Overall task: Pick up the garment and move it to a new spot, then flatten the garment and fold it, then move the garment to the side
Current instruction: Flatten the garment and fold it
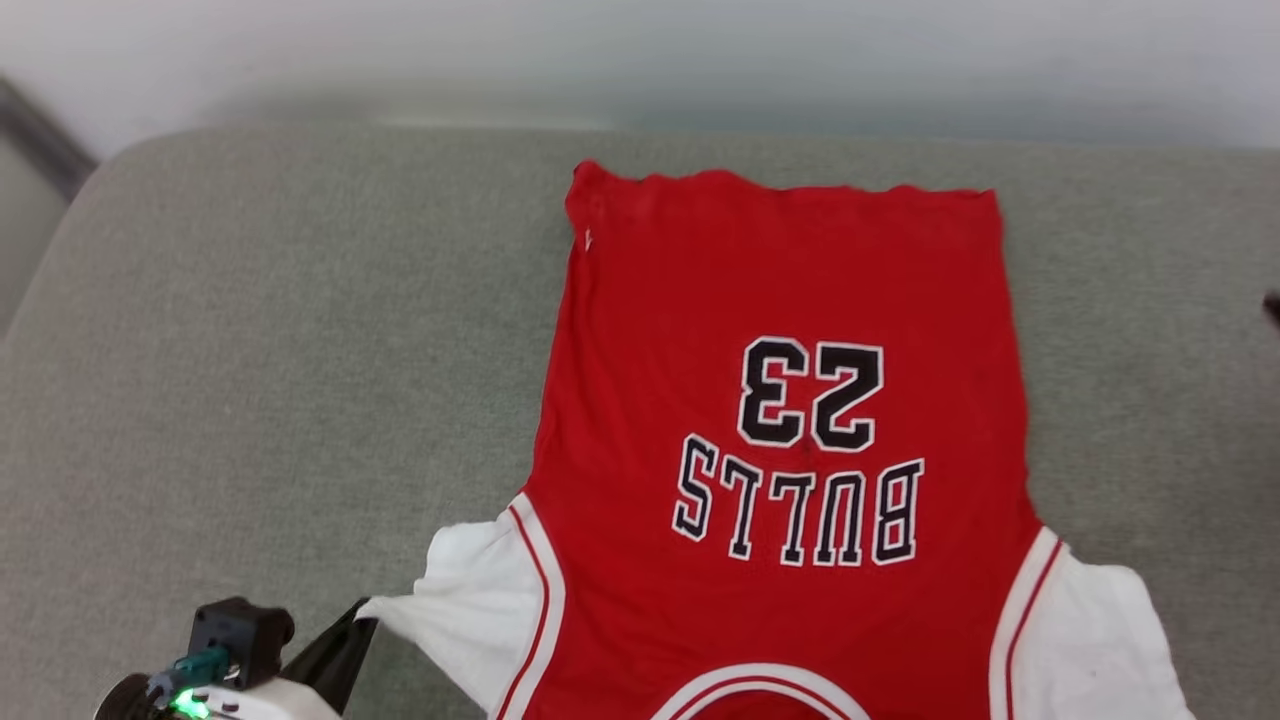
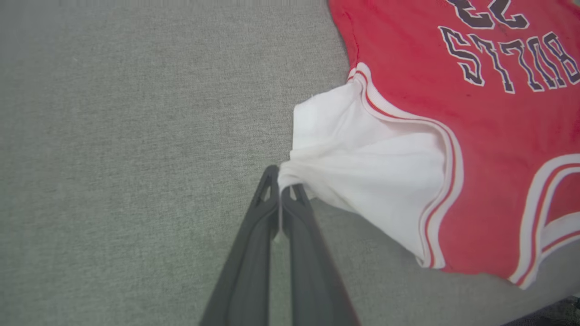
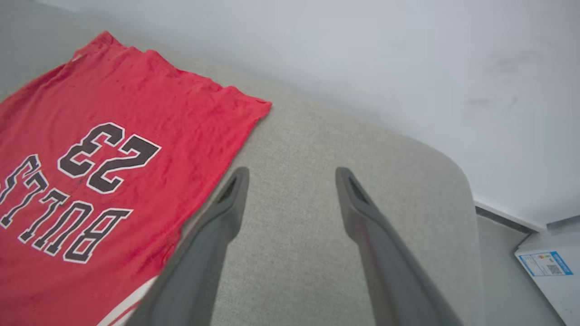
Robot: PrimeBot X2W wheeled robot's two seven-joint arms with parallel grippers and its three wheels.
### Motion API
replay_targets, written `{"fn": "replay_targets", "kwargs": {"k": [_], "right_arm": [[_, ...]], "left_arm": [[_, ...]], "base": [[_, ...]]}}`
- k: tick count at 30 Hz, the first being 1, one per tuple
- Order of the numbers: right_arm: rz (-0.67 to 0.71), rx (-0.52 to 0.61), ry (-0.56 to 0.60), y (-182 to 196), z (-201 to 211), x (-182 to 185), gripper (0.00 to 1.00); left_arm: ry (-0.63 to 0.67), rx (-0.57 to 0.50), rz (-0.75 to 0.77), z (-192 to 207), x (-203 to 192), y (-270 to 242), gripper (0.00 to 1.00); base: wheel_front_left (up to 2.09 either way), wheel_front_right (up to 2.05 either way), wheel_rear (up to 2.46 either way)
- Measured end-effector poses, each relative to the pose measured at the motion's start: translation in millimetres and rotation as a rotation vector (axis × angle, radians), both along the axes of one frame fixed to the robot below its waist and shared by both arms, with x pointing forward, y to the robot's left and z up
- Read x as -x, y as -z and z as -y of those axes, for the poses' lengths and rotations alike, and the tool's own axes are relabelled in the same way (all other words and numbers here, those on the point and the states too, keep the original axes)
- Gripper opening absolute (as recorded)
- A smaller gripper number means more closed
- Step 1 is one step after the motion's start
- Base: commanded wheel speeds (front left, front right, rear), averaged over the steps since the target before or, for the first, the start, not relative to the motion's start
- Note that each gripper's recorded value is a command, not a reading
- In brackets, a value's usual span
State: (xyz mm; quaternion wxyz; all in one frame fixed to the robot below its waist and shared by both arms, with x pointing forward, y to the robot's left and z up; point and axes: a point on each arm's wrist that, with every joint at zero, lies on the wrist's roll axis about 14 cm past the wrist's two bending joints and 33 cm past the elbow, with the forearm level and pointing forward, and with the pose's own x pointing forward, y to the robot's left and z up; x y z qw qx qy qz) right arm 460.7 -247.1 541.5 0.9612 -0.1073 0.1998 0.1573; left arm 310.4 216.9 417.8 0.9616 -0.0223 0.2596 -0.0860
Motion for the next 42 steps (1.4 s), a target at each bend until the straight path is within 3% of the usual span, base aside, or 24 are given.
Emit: {"fn": "replay_targets", "kwargs": {"k": [3,6,11,17,19,27,32,33,34,42], "right_arm": [[0.015,0.010,-0.017,-22,-15,-36,1.00],[-0.058,0.047,-0.015,-23,-26,-69,1.00],[-0.342,0.107,0.000,16,-42,-107,1.00],[-0.575,0.154,0.026,64,-62,-143,1.00],[-0.672,0.167,0.034,101,-76,-161,1.00],[-0.823,0.169,0.009,185,-101,-165,1.00],[-0.848,0.175,0.002,204,-100,-161,1.00],[-0.843,0.180,0.000,203,-99,-161,0.14],[-0.834,0.182,-0.004,201,-99,-161,0.00],[-0.749,0.151,-0.032,169,-109,-161,0.00]], "left_arm": [[0.006,-0.002,0.017,3,-10,-1,0.00],[0.011,0.000,0.031,7,-21,-1,0.00],[0.006,-0.004,0.031,9,-37,7,0.00],[0.003,-0.002,0.016,14,-50,22,0.00],[0.002,-0.010,0.005,14,-57,31,0.00],[-0.016,-0.039,-0.017,8,-64,46,0.00],[-0.023,-0.044,-0.024,7,-64,49,0.00],[-0.021,-0.045,-0.021,7,-64,49,0.00],[-0.021,-0.046,-0.019,7,-64,48,0.00],[-0.034,-0.047,0.012,4,-61,37,0.00]], "base": [[0.00,0.00,0.00],[0.00,0.00,0.00],[0.00,0.00,0.00],[0.00,0.00,0.00],[0.00,0.00,0.00],[0.00,0.00,0.00],[0.00,0.00,0.00],[0.00,0.00,0.00],[0.00,0.00,0.00],[0.00,0.00,0.00]]}}
